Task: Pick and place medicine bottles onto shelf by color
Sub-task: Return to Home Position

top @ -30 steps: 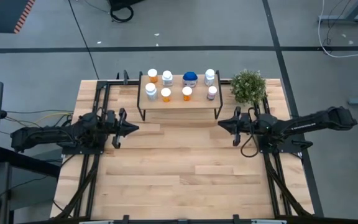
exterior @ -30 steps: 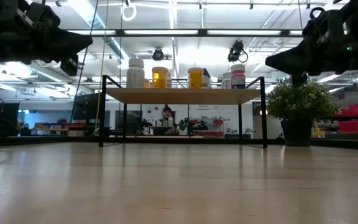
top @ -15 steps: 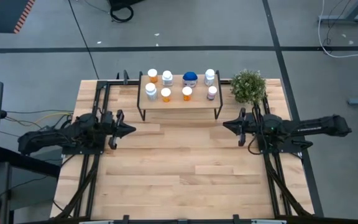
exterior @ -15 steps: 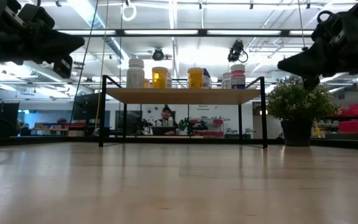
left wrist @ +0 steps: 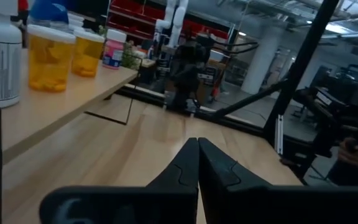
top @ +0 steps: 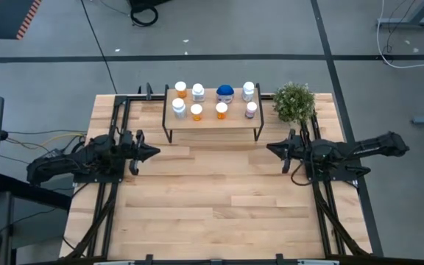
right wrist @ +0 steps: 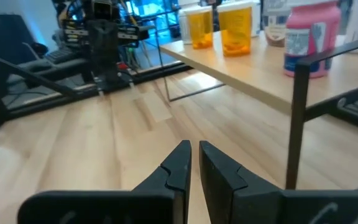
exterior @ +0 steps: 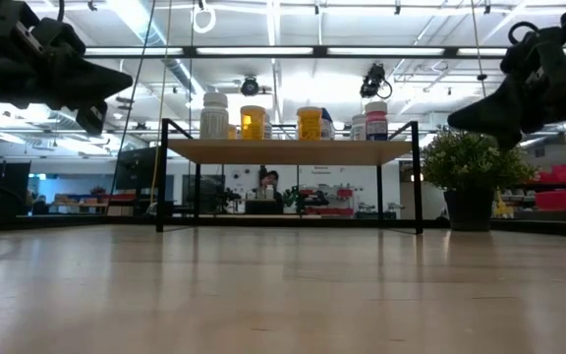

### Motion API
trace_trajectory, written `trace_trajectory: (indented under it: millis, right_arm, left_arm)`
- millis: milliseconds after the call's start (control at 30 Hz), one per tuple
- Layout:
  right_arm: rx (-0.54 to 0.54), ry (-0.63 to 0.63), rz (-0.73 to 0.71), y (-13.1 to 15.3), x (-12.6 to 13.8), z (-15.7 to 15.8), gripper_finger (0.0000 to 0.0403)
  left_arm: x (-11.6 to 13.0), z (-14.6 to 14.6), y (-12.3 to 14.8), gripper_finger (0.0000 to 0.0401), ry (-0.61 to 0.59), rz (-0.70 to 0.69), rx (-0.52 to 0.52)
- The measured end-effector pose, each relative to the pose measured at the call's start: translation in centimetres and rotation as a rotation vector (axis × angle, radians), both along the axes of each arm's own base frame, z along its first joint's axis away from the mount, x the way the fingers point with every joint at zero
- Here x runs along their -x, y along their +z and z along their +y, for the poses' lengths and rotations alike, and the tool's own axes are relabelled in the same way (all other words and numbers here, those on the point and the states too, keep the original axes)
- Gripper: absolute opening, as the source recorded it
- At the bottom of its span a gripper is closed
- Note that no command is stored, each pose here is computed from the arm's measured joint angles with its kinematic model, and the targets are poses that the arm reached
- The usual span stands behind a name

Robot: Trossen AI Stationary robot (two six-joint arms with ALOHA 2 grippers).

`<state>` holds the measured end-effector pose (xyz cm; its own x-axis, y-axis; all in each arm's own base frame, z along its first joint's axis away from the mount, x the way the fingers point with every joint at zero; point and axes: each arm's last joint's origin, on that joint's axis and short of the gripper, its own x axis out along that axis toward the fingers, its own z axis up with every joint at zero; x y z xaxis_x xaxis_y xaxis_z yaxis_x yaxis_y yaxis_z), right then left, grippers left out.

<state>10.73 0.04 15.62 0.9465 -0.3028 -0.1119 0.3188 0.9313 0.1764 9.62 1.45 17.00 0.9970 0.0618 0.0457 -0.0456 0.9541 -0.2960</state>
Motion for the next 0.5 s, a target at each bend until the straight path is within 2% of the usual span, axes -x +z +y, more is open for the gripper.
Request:
trace_trajectory:
  millis: [200, 367, 500]
  right_arm:
    - [0.073, -0.014, -0.022, 0.4, 0.2, 0.6, 0.0039]
    - [0.078, 0.001, -0.023, 0.4, 0.3, 1.1, 0.0039]
    - [0.088, -0.049, -0.007, 0.3, 0.5, 1.3, 0.0039]
  left_arm:
    - [0.0, 0.0, -0.1, 0.0003, 0.008, 0.007, -0.021]
    - [0.0, 0.0, -0.1, 0.0016, -0.006, 0.013, -0.019]
    - [0.0, 0.0, -0.1, 0.0023, -0.009, 0.014, -0.001]
